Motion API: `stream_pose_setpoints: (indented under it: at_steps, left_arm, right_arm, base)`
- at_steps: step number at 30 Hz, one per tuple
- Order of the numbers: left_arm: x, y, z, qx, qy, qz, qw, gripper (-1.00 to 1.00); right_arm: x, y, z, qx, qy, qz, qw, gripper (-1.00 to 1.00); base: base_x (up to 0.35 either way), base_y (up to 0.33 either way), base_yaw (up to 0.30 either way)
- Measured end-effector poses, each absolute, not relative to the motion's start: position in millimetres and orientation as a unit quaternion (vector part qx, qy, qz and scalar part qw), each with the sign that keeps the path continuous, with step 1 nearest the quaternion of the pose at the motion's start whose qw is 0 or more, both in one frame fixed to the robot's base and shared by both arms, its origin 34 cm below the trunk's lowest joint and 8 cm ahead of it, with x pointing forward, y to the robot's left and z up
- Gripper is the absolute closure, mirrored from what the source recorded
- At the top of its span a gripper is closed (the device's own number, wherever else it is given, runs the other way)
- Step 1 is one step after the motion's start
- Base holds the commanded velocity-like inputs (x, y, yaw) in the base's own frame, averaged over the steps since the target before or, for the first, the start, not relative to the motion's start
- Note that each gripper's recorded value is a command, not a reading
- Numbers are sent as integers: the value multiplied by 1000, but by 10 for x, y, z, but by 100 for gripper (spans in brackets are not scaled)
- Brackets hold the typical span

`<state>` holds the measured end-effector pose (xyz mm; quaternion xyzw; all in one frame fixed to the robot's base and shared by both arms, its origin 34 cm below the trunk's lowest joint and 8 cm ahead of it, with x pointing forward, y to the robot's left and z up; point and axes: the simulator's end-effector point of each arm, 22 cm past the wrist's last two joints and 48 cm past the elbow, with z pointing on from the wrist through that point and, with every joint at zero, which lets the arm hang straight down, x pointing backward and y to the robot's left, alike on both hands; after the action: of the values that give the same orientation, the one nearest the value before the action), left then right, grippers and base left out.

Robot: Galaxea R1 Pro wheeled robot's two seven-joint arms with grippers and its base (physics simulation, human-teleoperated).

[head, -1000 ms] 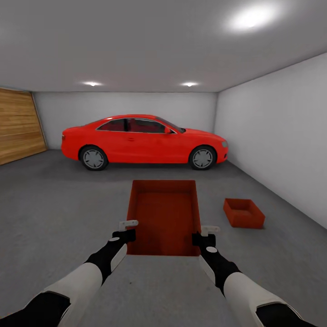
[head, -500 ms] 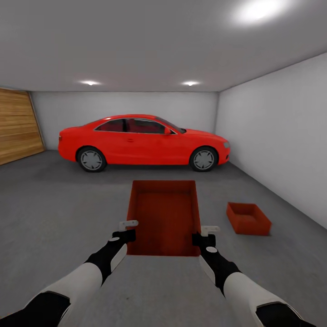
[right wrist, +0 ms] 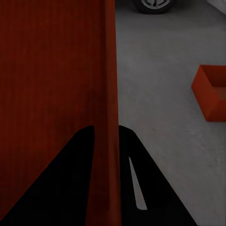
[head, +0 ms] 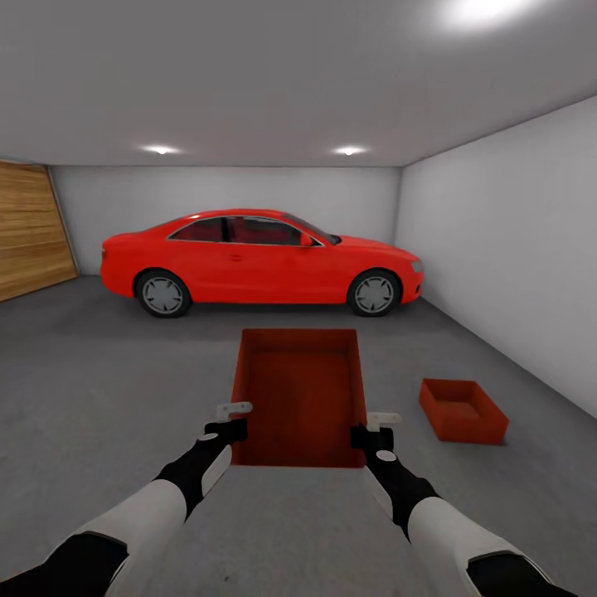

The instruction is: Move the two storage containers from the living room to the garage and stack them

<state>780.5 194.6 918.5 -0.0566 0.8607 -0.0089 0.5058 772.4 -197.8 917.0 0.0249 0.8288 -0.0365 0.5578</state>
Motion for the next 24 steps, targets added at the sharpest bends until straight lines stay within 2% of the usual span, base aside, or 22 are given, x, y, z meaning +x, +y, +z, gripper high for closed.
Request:
stream_pose_setpoints:
  at_steps: [24]
  left_arm:
    - [7794,1948,9157,-56,862,-9,503,100]
  right_arm:
    - [7712,-1975,9149,24,830,-38,555,100]
  base:
    - [322,0,0]
